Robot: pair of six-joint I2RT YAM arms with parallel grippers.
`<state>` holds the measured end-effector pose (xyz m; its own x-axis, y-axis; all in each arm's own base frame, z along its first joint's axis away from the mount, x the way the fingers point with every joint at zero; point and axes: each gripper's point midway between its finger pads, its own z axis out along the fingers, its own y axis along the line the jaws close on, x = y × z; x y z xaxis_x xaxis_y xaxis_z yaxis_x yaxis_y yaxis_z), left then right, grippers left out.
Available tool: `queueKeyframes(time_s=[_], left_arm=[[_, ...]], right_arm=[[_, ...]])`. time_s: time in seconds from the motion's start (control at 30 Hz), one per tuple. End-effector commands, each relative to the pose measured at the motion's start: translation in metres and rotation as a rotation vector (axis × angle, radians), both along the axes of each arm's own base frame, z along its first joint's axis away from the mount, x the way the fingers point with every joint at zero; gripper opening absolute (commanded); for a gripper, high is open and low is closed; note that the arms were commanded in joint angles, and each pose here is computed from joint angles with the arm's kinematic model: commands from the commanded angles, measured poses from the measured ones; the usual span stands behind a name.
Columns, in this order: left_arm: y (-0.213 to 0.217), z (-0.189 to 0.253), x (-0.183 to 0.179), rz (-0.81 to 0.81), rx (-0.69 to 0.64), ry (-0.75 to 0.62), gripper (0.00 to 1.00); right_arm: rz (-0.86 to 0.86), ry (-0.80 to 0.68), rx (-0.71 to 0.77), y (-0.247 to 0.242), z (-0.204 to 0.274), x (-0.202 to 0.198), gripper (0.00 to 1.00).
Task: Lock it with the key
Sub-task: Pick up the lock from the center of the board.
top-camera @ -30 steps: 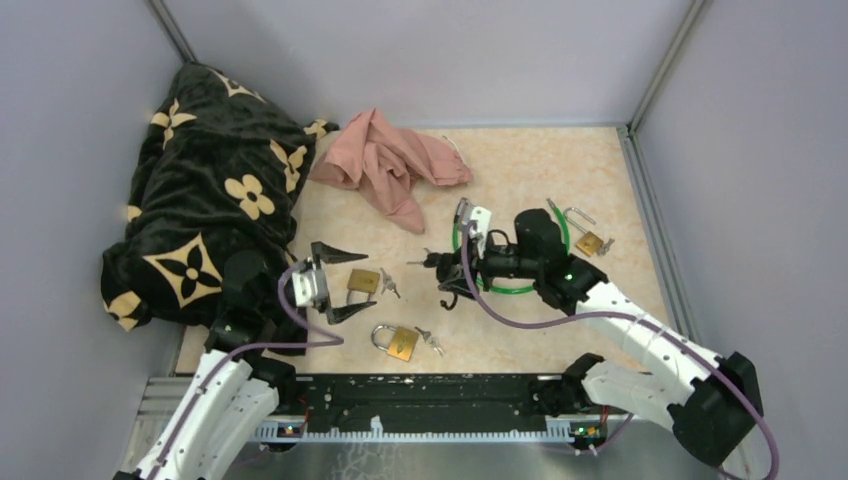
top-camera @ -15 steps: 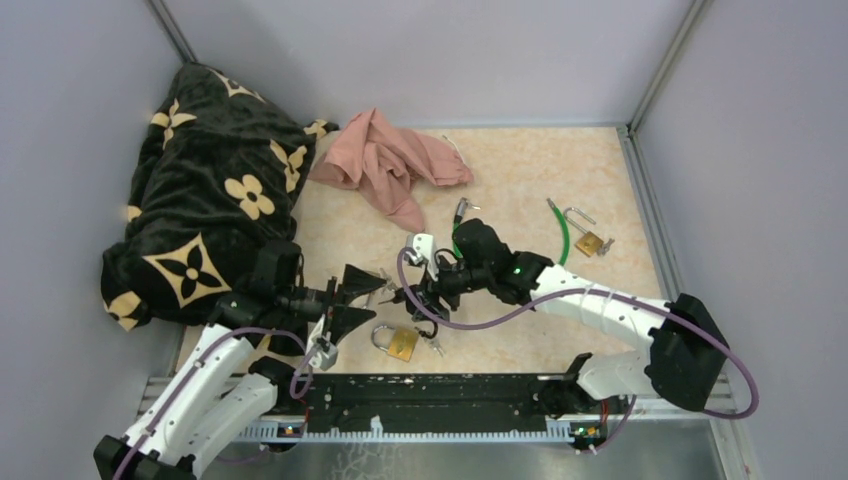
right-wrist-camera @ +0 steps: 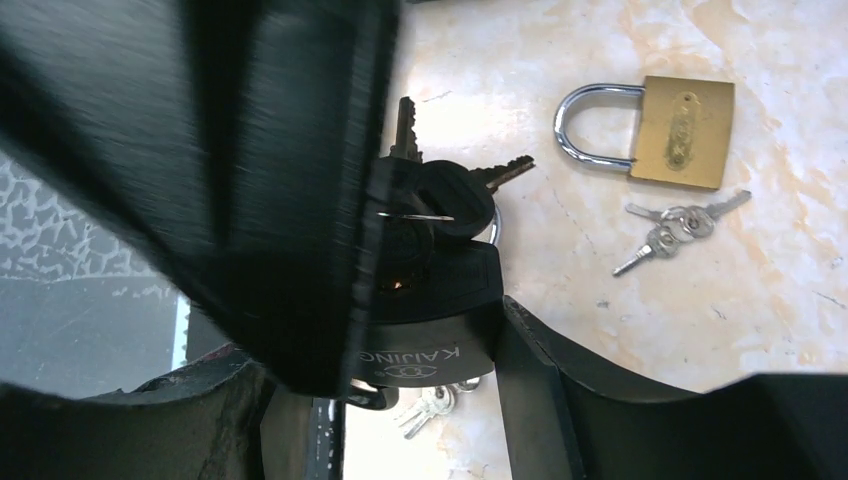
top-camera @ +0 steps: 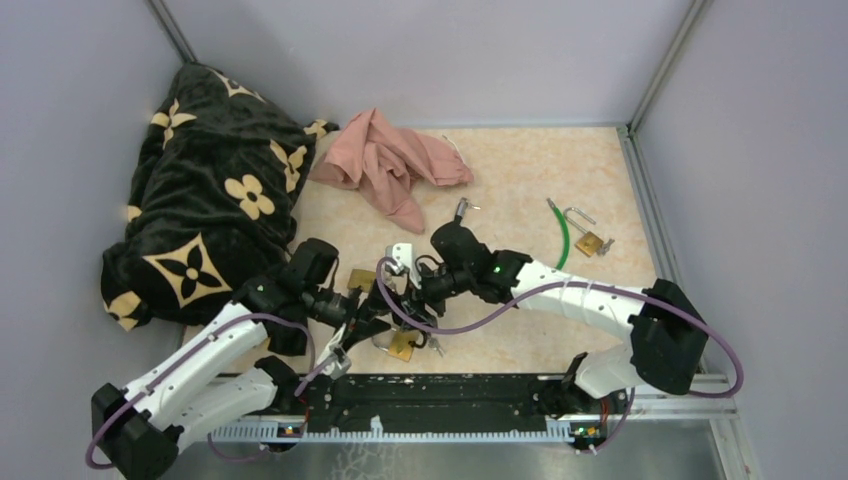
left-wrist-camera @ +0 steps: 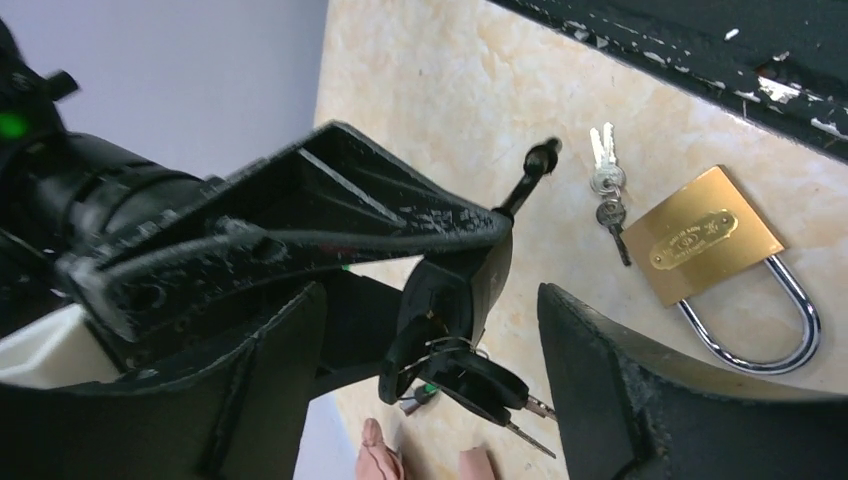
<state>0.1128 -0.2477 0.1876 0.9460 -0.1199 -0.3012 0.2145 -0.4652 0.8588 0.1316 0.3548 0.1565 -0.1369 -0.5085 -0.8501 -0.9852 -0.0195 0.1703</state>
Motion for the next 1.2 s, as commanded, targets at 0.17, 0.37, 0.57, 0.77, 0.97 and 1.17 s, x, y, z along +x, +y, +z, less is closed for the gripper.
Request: queueKeyframes(time_s=[0.17,0.37,0.57,0.77,0.97,1.17], left_arm=[[-0.007,-0.007,0.012,-0.087,0.053,-0.238,0.66],[-0.009,-0.011,0.001,-0.148,0.043,-0.245,0.60],[-0.014,-0.020,0.003,-0.164,0.068,-0.263,0.50],[-0.017,-0.020,0.011,-0.122,0.065,-0.268,0.03],[-0.028,0.002,0.015,-0.048,-0.042,-0.197,0.00],[-0.028,0.012,0.029,0.078,-0.101,-0.166,0.00]], right_arm=[[0.123,-0.109,0.178,0.031,0.063,-0.011,0.00],[0.143,-0.146,0.197,0.034,0.070,-0.009,0.00],[0.173,-0.150,0.171,0.042,0.070,-0.007,0.00],[0.185,-0.154,0.155,0.041,0.066,-0.009,0.00],[0.112,-0.174,0.126,0.039,0.055,0.003,0.05],[-0.001,-0.224,0.104,0.024,0.042,0.017,0.63]])
